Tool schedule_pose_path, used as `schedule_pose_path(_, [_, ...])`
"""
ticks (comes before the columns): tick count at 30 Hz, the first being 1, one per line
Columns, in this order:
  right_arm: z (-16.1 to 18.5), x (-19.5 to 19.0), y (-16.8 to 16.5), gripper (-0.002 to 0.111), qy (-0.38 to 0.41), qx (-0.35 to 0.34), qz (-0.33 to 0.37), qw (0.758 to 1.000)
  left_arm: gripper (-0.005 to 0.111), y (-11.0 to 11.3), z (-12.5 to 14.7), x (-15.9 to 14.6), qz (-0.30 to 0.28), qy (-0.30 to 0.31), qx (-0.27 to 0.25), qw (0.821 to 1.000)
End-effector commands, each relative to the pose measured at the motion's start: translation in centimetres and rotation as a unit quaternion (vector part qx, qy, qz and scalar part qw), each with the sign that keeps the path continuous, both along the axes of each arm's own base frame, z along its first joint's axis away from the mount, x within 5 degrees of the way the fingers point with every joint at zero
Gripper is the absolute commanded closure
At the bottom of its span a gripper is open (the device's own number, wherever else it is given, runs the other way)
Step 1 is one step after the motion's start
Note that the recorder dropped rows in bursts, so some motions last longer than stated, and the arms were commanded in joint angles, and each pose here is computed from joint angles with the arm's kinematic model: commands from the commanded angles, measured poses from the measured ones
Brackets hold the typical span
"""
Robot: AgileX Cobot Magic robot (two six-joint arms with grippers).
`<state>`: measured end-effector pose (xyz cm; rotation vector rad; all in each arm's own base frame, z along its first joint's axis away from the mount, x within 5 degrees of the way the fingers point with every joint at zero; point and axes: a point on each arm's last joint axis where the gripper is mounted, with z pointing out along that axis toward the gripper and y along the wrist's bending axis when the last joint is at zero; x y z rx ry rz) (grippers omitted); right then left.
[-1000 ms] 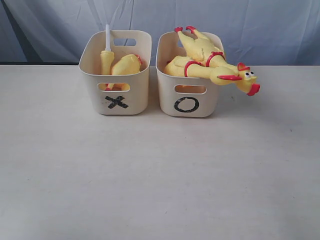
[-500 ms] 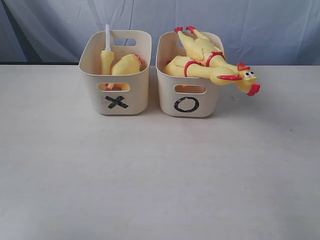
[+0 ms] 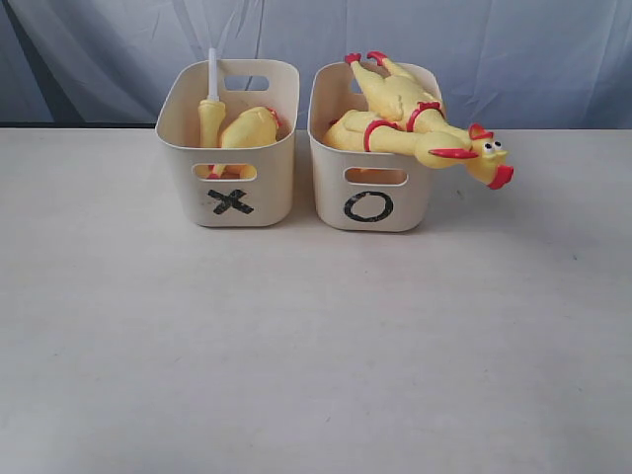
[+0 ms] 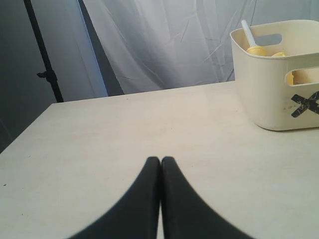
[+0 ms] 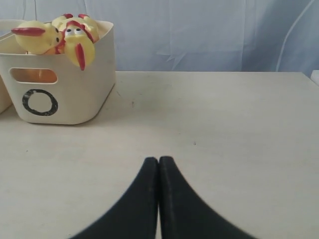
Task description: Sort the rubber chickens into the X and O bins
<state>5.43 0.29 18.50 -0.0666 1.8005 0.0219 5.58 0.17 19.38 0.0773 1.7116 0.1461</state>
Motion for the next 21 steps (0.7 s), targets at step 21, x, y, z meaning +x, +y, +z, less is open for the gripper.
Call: schedule_pose_path(21, [-0.06, -0.04, -0.06, 0.109, -0.001, -0.035, 0.003, 0.999, 0.106, -0.03, -0.2, -0.03, -0.001, 0.004, -0.003, 1.0])
